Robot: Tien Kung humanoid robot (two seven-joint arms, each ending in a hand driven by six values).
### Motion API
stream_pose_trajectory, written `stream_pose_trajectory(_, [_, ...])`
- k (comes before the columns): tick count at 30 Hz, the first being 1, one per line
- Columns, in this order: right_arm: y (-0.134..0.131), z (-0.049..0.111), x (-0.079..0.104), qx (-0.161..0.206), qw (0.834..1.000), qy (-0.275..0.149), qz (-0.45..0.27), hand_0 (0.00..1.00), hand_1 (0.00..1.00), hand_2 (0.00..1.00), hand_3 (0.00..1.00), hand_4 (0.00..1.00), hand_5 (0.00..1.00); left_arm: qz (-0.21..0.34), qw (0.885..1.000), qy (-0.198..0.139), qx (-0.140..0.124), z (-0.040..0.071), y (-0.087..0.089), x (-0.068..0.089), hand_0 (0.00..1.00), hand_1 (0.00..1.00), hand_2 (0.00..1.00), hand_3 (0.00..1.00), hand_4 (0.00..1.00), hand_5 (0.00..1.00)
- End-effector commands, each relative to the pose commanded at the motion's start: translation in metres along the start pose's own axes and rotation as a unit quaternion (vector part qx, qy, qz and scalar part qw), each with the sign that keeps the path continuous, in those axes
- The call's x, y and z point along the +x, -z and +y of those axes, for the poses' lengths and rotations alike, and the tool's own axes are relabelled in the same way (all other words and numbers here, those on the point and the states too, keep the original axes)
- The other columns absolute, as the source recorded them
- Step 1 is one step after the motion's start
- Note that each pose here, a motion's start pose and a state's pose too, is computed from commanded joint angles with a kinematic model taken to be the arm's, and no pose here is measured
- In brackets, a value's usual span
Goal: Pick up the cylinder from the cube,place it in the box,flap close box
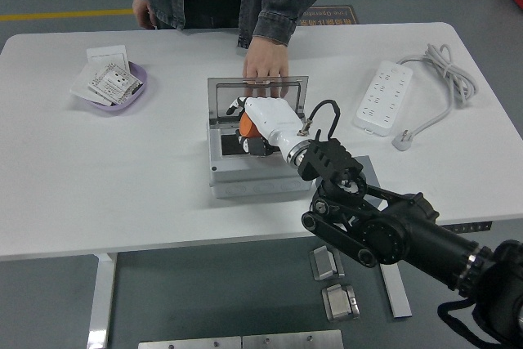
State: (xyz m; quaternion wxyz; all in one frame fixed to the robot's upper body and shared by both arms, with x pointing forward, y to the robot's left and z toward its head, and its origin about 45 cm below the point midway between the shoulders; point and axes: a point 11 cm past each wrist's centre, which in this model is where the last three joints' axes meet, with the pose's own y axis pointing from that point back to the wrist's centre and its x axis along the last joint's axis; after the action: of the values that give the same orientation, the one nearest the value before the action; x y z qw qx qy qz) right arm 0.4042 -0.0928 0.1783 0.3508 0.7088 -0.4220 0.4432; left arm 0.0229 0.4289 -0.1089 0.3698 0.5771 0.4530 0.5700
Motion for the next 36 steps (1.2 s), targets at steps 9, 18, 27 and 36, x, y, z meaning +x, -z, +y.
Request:
stream_pose_trajectory(9, [-0.003,0.002,0.002,0.003,1.0,-0.007,-0.003,0.74,0.658,0.648,0.755,0.87,0.264,-0.005,1.0,0.001,-0.002,0.0,-0.001,-0.002,0.639,0.637,0.489,0.609,0.67,0.309])
stream_pose_trajectory(18, [-0.014,0.018,0.011,0.009,0.995,-0.02,-0.096,0.741,0.642,0.64,0.748,0.852,0.239,-0.003,1.0,0.003,0.004,-0.001,0.006,-0.004,0.639,0.636,0.482,0.608,0.669,0.312])
stream_pose_trajectory(27, [-0.016,0.023,0.055,0.021,0.985,-0.048,-0.162,0.731,0.634,0.635,0.737,0.841,0.241,0.0,1.0,0.002,0.011,-0.002,0.012,-0.003,0.639,0.636,0.48,0.607,0.665,0.312])
stream_pose_trajectory(36, [-0.02,0.007,0.083,0.013,0.986,-0.068,-0.154,0.73,0.633,0.634,0.735,0.841,0.251,-0.002,1.0,0.0,0.011,-0.002,0.01,-0.002,0.64,0.636,0.48,0.608,0.663,0.311])
